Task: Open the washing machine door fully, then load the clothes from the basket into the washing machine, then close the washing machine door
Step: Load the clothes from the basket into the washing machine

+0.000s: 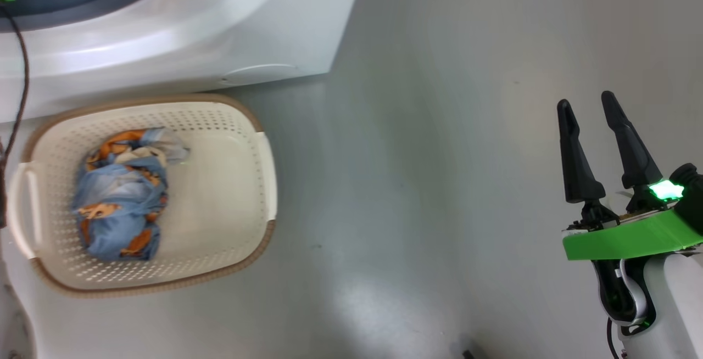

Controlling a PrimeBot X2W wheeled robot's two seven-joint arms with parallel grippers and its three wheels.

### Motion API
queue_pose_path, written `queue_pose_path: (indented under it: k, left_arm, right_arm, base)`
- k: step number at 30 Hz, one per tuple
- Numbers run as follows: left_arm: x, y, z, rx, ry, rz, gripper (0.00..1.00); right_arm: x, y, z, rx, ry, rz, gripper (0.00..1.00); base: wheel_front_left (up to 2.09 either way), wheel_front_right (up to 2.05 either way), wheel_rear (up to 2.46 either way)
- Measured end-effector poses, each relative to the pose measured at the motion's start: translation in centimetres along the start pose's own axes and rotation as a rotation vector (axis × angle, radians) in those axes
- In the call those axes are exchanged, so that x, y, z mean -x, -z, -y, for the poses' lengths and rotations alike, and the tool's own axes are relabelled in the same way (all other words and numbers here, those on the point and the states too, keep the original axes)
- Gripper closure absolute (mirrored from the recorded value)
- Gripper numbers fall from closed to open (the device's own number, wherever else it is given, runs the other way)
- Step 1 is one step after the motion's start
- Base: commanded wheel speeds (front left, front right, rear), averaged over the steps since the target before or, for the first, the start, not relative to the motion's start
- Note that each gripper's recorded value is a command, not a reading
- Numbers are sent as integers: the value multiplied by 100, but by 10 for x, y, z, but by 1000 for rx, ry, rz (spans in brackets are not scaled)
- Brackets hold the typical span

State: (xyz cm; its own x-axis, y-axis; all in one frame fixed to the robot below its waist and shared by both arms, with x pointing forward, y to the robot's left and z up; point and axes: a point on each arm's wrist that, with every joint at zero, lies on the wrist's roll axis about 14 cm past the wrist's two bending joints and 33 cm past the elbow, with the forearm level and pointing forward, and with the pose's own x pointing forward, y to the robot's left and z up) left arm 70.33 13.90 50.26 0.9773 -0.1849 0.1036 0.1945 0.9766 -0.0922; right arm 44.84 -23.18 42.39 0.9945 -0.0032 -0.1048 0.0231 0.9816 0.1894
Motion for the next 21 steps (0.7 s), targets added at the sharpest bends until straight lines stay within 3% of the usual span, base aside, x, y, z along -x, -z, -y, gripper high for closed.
queue_pose_path:
  k: [1,2,21]
  left_arm:
    - [-1,4,1,5,-2,-7,25]
    - [-2,8,1,11,-7,-13,0]
    - [40,28,-7,42,-64,-90,0]
  right_arm:
    - [0,-1,2,1,6,1,0]
    - [0,-2,3,4,10,4,0]
    - [-1,-21,-8,2,-27,55,0]
  base:
    - [0,0,0]
    - [0,0,0]
    - [0,0,0]
